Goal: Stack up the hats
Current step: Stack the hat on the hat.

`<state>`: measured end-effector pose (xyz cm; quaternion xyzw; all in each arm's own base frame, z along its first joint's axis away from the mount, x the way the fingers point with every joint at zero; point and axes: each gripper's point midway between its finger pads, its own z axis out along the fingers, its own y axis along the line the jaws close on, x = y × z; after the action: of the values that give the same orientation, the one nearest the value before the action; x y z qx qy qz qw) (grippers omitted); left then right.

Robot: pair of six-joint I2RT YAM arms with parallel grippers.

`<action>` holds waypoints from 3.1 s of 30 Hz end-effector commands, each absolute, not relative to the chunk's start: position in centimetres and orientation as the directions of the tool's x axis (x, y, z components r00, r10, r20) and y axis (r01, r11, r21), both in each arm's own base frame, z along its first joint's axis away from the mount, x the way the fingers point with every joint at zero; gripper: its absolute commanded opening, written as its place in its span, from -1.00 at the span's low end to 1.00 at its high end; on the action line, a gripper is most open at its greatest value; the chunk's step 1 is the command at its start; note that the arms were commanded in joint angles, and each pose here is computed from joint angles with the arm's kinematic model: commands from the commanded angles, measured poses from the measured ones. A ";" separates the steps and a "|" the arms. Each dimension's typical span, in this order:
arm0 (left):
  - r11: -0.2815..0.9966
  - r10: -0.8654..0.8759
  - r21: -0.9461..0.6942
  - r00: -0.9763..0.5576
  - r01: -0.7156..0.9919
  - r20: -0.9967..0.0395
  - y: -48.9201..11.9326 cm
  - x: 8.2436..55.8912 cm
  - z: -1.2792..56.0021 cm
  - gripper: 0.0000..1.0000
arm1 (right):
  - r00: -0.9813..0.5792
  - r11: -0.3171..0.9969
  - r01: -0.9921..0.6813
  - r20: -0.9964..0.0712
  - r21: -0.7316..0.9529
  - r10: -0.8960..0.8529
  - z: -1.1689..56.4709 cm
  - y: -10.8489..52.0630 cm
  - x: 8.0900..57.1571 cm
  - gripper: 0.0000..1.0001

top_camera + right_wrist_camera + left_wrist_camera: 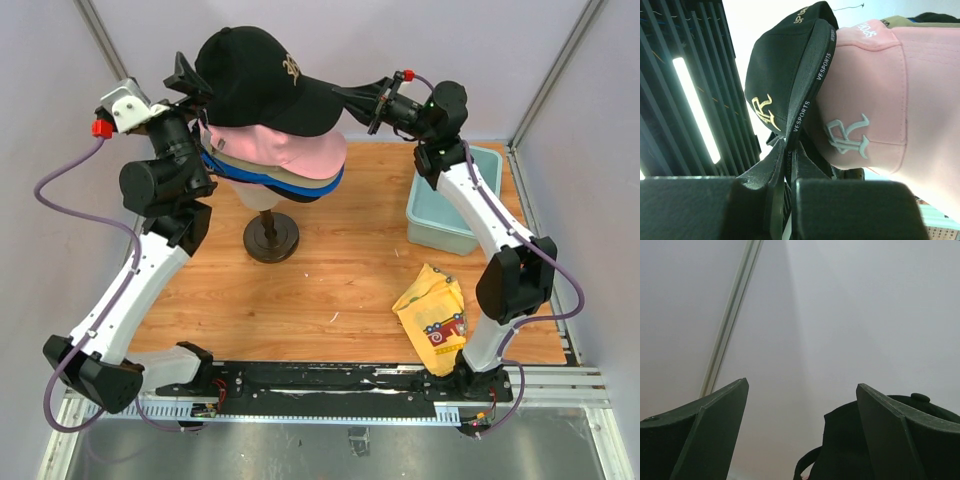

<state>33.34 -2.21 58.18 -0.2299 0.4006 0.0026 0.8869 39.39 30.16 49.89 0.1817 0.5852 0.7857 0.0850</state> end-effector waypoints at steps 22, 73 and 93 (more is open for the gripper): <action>0.897 -0.252 -0.420 0.620 -0.137 -0.743 -2.5 38.2 60.9 0.99 | -0.941 -0.288 0.072 0.161 0.955 0.296 47.2 29.6 35.5 -0.99; 0.601 -0.775 -0.772 -0.086 0.204 -0.626 -3.4 41.2 48.7 0.55 | -0.950 -0.167 0.047 0.095 0.985 0.297 41.6 31.1 37.2 -0.99; 0.594 -0.766 -0.757 -0.095 0.273 -0.636 -4.0 38.7 49.9 0.53 | -0.954 -0.150 0.041 0.084 0.988 0.289 41.1 31.7 38.2 -0.99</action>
<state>39.17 -3.39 49.72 -0.2192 0.6185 -0.3901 0.6460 38.41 30.55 42.83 0.1493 0.6227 0.7615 0.0997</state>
